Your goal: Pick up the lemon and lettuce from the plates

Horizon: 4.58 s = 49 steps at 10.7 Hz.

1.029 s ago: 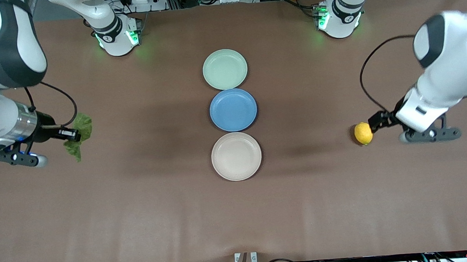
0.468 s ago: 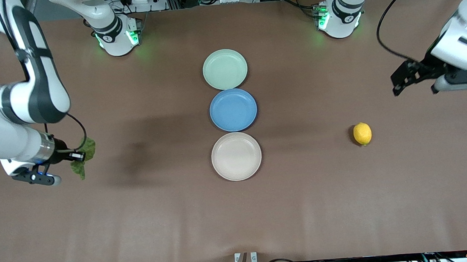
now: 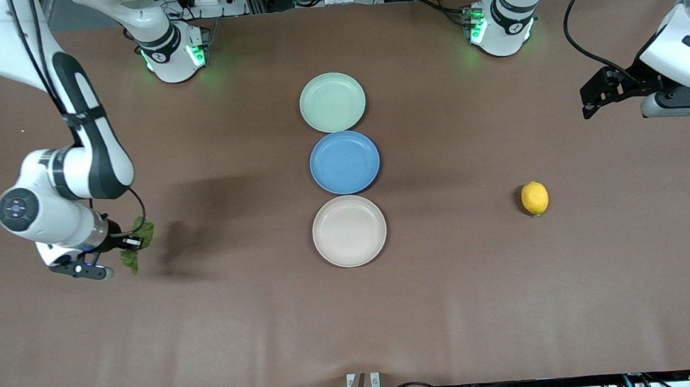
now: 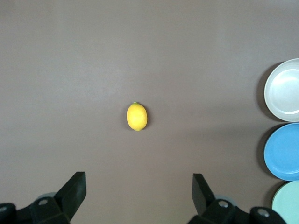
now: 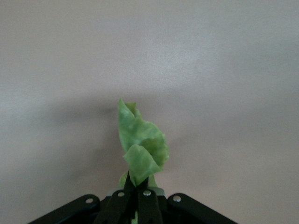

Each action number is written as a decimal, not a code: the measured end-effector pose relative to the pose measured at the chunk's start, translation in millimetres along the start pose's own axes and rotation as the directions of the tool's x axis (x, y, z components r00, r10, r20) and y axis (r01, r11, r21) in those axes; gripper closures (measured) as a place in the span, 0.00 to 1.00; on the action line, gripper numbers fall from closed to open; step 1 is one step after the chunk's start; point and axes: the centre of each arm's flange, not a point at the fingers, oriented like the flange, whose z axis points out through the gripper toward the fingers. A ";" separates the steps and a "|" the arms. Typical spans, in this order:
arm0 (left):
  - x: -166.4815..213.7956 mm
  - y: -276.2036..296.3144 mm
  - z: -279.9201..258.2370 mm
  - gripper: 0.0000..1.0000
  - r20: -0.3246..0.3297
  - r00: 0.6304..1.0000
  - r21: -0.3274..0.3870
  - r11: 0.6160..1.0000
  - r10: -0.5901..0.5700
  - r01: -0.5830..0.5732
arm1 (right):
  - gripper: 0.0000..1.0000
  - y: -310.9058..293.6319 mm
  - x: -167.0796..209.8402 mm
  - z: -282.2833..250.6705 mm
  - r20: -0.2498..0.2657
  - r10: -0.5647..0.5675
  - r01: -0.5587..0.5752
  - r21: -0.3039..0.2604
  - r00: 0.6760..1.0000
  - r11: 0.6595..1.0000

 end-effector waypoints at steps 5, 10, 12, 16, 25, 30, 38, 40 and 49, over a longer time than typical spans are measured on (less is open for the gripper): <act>-0.4 2.0 0.4 0.00 0.011 1.000 -0.021 1.000 0.002 -0.002 | 0.96 -2.9 5.7 68.1 -0.057 -0.006 0.006 -0.004 0.998 1.000; -2.1 0.6 1.6 0.00 0.028 1.000 -0.020 1.000 0.000 0.001 | 0.93 -3.7 5.8 88.5 -0.071 -0.009 0.009 -0.005 0.997 1.000; -2.1 0.1 1.6 0.00 0.028 1.000 -0.020 1.000 -0.001 0.002 | 0.76 -3.5 7.3 85.4 -0.076 -0.007 0.007 -0.004 0.997 1.000; -2.2 3.0 1.4 0.00 0.031 1.000 -0.049 0.999 -0.001 0.003 | 0.22 1.1 8.2 20.9 -0.007 0.005 -0.005 -0.005 1.000 1.000; -2.1 3.9 -0.3 0.00 0.030 1.000 -0.056 0.998 0.000 0.002 | 0.00 11.3 -26.7 -164.2 -0.054 0.005 -0.002 0.051 0.999 0.999; -2.2 3.6 -1.2 0.00 0.029 1.000 -0.056 0.998 -0.001 0.003 | 0.00 11.1 -57.5 -226.4 -0.057 -0.015 0.019 0.065 0.998 0.998; -2.7 3.7 -1.7 0.00 0.031 1.000 -0.056 0.998 -0.001 0.002 | 0.00 21.9 -88.5 -275.5 -0.048 -0.017 0.020 0.070 0.999 0.997; -2.7 4.1 -1.7 0.00 0.032 1.000 -0.056 0.998 0.000 0.002 | 0.00 26.5 -96.4 -299.0 -0.029 -0.017 0.019 0.067 0.999 0.998; -2.9 4.4 -1.7 0.00 0.032 0.999 -0.056 0.998 0.001 0.001 | 0.00 41.6 -100.5 -366.2 -0.080 -0.018 0.024 0.074 0.997 0.997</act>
